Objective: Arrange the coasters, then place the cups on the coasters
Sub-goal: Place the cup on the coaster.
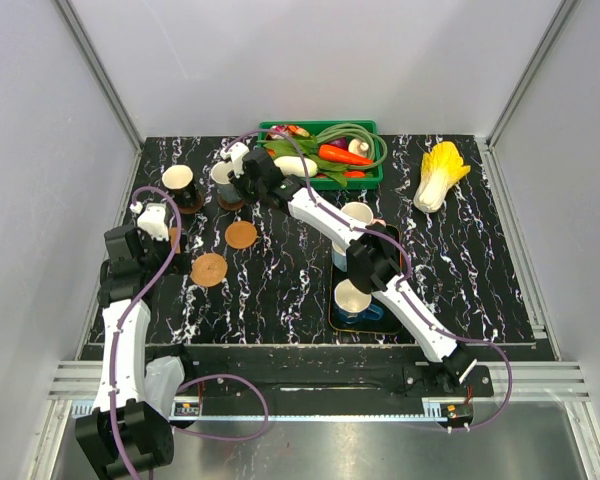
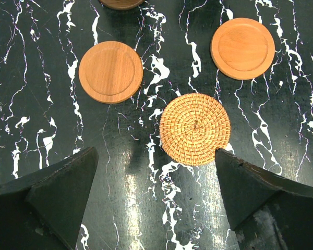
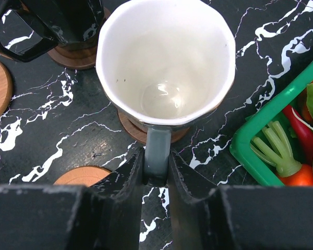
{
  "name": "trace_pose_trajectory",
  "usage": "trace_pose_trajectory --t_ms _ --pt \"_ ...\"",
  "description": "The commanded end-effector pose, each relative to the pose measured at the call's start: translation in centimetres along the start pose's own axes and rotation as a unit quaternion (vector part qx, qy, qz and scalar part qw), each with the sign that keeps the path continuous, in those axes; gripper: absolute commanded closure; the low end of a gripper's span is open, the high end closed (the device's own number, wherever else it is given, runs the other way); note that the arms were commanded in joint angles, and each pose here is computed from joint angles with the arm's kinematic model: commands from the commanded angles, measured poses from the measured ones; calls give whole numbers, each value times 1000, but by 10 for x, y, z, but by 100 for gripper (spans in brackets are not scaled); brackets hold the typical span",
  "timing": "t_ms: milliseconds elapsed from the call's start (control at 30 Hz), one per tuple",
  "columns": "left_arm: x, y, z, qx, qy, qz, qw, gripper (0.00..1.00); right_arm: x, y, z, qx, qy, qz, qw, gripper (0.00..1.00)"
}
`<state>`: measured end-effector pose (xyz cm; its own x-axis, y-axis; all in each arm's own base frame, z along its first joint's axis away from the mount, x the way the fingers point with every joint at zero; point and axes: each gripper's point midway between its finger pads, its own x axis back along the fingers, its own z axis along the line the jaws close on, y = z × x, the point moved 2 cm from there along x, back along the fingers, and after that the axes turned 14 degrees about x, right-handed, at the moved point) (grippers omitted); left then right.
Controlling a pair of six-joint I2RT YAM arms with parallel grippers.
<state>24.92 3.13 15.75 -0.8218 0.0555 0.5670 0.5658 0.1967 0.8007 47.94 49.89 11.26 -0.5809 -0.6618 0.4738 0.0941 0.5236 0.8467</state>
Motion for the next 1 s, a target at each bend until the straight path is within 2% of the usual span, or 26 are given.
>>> trace_pose_trajectory --t_ms 0,333,767,867,967 --pt "0 15 -1 -17 -6 -35 999 1 33 60 -3 11 -6 -54 998 72" --pt "0 15 0 -16 -5 -35 999 1 32 60 -2 10 -5 -56 998 72" --pt "0 14 0 -17 -4 -35 999 1 36 66 -3 14 -8 -59 998 64" --pt "-1 13 0 -17 -5 -33 999 1 37 66 -5 19 -11 -59 998 57" --pt "0 15 0 -18 -3 -36 999 1 41 70 -5 23 -9 -61 998 44"
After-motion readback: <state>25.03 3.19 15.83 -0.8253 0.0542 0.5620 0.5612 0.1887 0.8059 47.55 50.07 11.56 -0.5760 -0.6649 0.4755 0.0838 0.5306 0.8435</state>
